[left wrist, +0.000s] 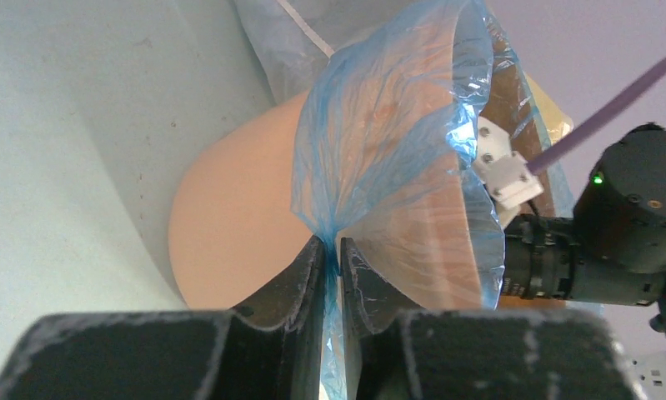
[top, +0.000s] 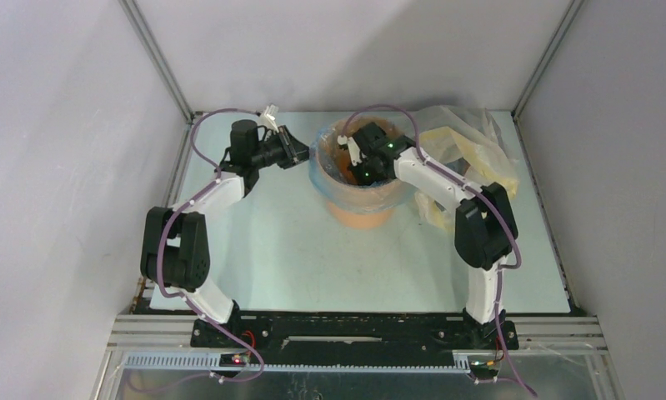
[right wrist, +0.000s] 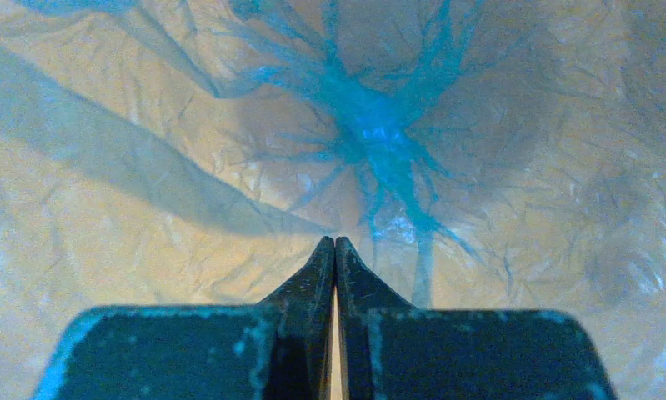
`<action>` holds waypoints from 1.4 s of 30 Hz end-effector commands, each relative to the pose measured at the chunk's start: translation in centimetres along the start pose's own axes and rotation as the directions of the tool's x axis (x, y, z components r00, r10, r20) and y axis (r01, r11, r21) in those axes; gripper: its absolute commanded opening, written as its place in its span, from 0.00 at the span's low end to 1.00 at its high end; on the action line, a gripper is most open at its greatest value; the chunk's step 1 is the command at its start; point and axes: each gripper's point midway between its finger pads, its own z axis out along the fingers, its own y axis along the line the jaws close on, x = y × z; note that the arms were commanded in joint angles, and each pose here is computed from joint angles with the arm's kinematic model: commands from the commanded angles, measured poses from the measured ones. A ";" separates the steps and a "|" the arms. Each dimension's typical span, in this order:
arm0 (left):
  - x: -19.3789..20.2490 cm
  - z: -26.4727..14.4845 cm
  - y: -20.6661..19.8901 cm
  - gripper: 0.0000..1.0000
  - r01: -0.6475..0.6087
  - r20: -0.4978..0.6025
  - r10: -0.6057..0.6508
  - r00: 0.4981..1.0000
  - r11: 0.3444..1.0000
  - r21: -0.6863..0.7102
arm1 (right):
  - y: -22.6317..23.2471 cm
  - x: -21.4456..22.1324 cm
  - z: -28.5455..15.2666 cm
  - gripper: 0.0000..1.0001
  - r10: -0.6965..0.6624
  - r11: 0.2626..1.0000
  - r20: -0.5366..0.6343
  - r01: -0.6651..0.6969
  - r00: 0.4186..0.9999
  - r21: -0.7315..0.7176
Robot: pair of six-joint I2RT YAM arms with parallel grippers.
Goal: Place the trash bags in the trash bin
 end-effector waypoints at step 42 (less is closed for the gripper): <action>-3.2 -7.7 -5.1 0.90 -0.292 0.082 0.365 0.927 0.844 -0.450 | -6.4 1.7 -25.2 1.00 0.355 0.869 0.692 -0.495 0.628 0.003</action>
